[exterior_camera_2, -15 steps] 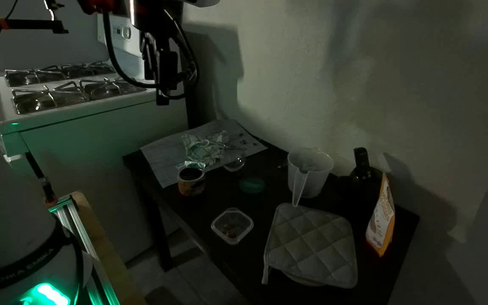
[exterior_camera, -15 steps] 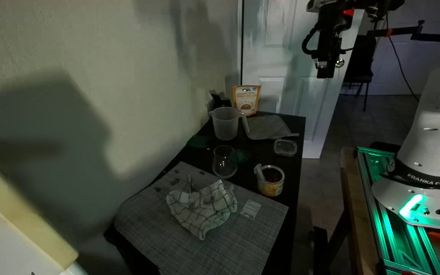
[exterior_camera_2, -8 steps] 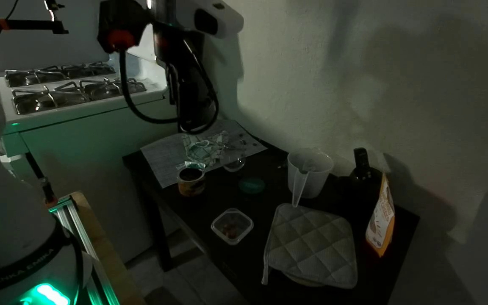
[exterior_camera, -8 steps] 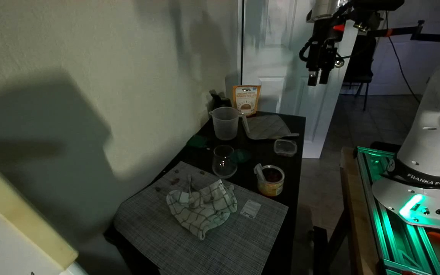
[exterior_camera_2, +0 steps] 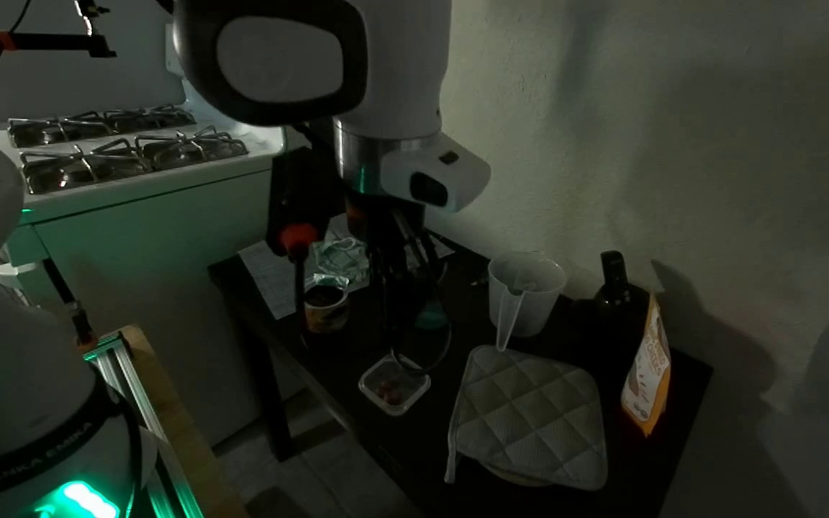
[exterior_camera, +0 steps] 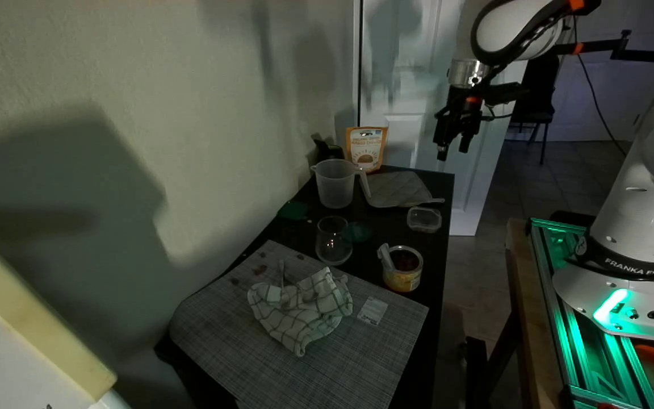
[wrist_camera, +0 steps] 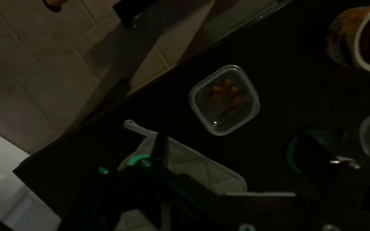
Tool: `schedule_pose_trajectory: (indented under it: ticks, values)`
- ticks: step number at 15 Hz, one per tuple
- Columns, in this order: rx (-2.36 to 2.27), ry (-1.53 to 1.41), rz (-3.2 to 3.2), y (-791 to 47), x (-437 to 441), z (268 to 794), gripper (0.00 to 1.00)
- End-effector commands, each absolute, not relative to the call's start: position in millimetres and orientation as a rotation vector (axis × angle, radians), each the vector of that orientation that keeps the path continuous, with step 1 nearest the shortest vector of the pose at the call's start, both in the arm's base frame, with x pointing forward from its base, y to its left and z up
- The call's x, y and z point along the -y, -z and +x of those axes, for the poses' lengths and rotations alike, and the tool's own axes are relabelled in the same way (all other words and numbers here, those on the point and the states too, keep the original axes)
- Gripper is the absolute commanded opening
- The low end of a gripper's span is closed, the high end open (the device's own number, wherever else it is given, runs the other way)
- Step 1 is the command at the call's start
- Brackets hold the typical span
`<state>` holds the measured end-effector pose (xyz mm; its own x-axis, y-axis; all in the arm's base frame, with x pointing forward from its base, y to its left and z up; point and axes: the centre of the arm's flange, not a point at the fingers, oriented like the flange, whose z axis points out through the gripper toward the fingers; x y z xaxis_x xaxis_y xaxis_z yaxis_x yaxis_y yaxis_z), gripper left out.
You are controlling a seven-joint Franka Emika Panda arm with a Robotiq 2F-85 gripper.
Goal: Pour the coffee grinds in the bowl into the can
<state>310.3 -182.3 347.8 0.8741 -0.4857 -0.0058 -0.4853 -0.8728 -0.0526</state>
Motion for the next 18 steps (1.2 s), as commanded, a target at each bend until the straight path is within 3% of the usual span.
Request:
schedule_pose_trajectory:
  ticks: [1,5,11,18]
  values:
    - [-0.798,-0.03,-2.995,-333,189,310,1.0]
    - [-0.826,-0.127,-2.992,-303,199,310,1.0]
    - [-0.767,0.352,-2.958,-257,201,335,1.0]
    - [-0.677,0.219,-2.89,-202,180,332,1.0]
